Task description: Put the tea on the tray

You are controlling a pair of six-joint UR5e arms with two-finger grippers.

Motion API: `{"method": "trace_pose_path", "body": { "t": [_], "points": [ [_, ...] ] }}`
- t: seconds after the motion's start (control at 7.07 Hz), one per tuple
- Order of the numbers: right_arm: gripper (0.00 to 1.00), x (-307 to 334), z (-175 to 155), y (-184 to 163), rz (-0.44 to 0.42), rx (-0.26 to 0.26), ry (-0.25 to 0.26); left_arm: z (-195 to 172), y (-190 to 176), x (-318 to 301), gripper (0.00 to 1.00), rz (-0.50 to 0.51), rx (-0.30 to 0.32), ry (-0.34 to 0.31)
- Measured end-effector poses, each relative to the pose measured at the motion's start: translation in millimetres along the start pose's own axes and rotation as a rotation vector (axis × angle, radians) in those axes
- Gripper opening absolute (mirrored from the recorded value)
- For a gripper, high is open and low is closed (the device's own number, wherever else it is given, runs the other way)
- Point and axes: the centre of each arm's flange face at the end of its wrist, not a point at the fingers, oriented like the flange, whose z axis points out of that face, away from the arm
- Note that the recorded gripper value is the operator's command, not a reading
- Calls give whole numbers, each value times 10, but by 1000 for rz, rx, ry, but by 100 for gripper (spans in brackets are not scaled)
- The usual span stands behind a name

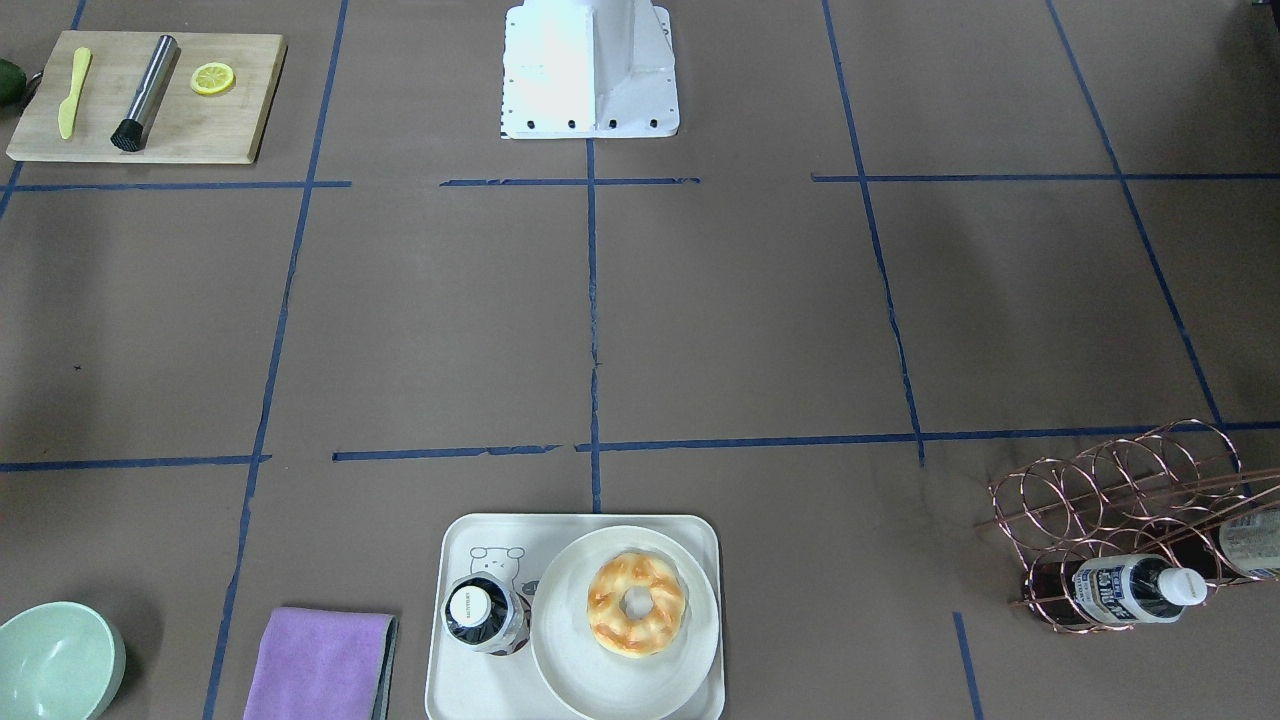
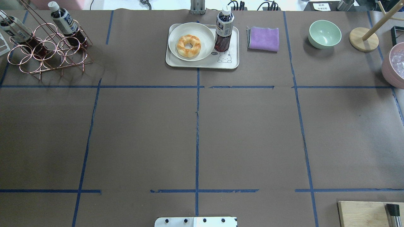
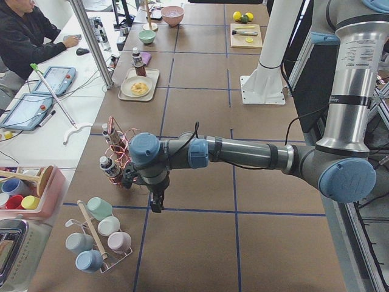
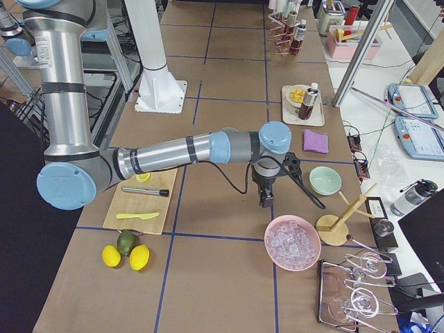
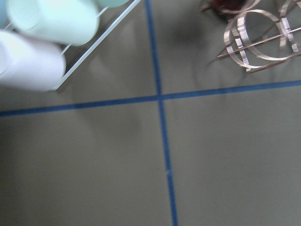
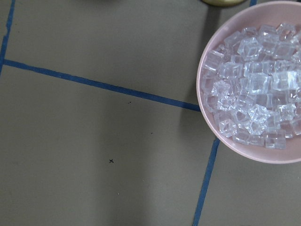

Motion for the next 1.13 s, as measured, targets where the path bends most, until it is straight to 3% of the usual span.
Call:
{"method": "trace_pose_path", "body": {
  "t": [0.28, 0.57, 1.13],
  "points": [
    [100, 384, 191, 384, 91, -37, -10, 144, 123, -184, 100, -35, -25, 7],
    [100, 740, 262, 797, 180, -41, -18, 137, 140, -163, 100, -38, -20, 22],
    [100, 889, 185, 886, 220, -19, -17, 116, 133, -128, 100, -34, -13, 36]
  ]
}}
